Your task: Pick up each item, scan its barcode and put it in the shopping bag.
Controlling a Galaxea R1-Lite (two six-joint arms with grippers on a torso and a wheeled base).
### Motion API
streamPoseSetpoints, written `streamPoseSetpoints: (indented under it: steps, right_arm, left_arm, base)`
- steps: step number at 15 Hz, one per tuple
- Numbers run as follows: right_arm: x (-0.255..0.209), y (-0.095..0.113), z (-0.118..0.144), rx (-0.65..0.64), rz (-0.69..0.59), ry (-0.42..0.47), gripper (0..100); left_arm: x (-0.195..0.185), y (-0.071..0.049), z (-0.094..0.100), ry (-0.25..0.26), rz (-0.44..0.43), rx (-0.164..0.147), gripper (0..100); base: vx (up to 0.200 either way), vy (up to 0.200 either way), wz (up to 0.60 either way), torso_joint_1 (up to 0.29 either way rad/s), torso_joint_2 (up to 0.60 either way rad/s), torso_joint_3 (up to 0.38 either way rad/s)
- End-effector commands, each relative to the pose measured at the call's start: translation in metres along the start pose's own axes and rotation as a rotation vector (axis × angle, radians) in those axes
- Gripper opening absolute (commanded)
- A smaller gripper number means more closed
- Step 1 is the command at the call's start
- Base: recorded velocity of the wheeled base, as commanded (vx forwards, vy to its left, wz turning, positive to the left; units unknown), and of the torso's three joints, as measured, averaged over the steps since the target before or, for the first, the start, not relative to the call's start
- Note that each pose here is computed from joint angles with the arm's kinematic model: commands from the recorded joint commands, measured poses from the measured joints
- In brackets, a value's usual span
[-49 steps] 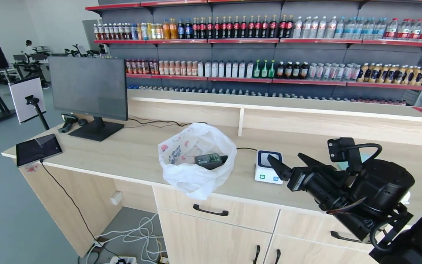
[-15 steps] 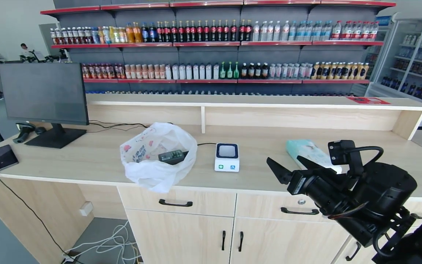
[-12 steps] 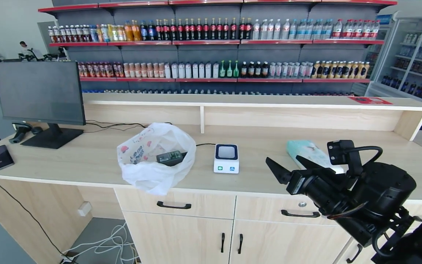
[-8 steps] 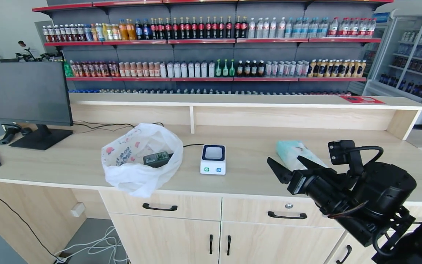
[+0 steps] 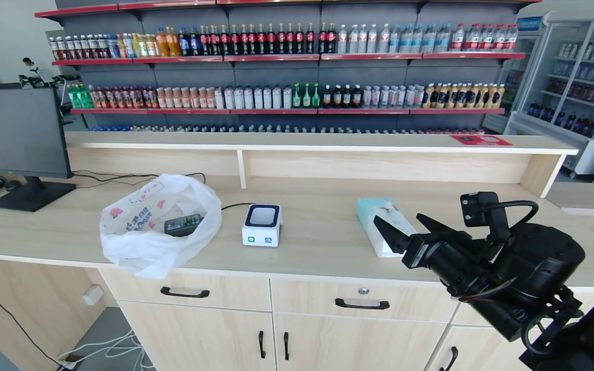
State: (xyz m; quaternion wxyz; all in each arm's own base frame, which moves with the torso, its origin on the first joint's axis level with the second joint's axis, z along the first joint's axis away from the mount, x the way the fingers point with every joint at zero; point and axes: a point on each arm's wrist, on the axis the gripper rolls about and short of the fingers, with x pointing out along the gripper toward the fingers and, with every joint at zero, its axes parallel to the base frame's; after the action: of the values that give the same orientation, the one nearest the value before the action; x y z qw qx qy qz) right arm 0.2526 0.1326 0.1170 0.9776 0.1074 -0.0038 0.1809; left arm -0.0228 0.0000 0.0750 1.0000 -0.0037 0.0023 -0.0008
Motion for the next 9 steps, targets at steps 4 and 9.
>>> streamPoseSetpoints:
  steps: [4,9]
  right_arm:
    - [0.000,0.007,-0.003,-0.008,0.022,0.010,100]
    - [-0.006,0.011,-0.015,-0.013,0.036,0.064,100]
  left_arm:
    - [0.000,0.000,0.000,0.000,0.000,-0.002,100]
    - [0.000,0.000,0.000,0.000,0.000,-0.003,100]
  base:
    - [0.000,-0.200,0.00,0.001,0.00,0.001]
    - [0.000,0.000,0.00,0.000,0.00,0.000]
